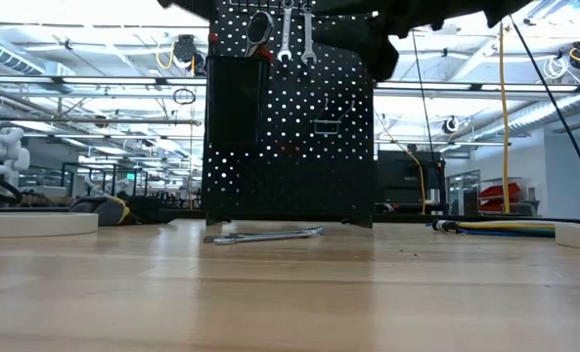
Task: Hang tools onto peg board
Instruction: Hang the wrench on the peg board
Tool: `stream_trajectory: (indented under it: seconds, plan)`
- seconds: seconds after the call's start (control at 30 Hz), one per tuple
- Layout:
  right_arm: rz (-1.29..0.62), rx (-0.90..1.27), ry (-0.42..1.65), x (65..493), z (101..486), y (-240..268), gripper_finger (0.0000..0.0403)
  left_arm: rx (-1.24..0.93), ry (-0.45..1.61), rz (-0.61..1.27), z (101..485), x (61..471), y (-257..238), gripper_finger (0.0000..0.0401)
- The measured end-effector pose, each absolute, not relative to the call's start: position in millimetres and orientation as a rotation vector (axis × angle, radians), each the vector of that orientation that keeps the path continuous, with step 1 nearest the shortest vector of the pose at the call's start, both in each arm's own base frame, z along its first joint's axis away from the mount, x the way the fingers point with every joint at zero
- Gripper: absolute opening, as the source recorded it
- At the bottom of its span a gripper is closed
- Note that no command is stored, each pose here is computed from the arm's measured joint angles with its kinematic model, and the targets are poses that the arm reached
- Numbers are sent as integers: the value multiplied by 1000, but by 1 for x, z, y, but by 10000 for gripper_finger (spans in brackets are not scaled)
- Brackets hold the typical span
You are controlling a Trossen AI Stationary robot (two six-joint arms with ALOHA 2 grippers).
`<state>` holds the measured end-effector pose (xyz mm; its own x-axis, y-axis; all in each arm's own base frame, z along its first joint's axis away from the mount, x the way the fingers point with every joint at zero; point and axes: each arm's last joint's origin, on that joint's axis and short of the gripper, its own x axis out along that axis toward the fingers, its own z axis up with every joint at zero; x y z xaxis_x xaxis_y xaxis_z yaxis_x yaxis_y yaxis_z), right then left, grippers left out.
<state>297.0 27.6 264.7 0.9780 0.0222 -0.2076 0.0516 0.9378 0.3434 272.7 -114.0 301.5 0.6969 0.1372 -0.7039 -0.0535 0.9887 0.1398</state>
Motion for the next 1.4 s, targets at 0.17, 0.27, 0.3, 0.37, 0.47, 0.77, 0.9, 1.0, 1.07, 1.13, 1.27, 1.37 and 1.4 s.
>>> stream_trajectory:
  seconds: [0.17,0.27,0.3,0.37,0.47,0.77,0.9,1.0,1.07,1.13,1.27,1.37,1.4]
  plan:
    - [-26,390,335,292,253,44,157,72,862,92,267,301,-111,100]
    - [-79,372,361,288,249,56,157,-35,779,20,256,305,-101,100]
    - [-98,366,359,287,249,59,157,-69,754,20,250,305,-96,100]
    - [-129,357,361,284,248,67,157,-140,737,50,233,302,-87,100]
    - [-198,359,354,279,244,78,157,-213,772,96,203,292,-80,100]
    - [-283,394,406,284,193,85,156,-259,738,106,144,286,-76,100]
    - [-262,431,401,302,168,84,125,-265,738,91,131,292,-79,100]
    - [-309,458,435,308,149,78,61,-289,754,97,124,294,-79,100]
    - [-336,469,459,310,139,75,18,-317,756,107,124,293,-80,100]
    - [-359,495,469,313,132,71,11,-339,747,112,125,294,-80,100]
    - [-317,532,498,321,117,61,2,-335,751,121,125,293,-80,100]
    - [-304,556,477,325,113,55,2,-328,747,137,124,293,-79,100]
    - [-311,557,479,325,112,53,1,-328,745,138,125,293,-79,100]
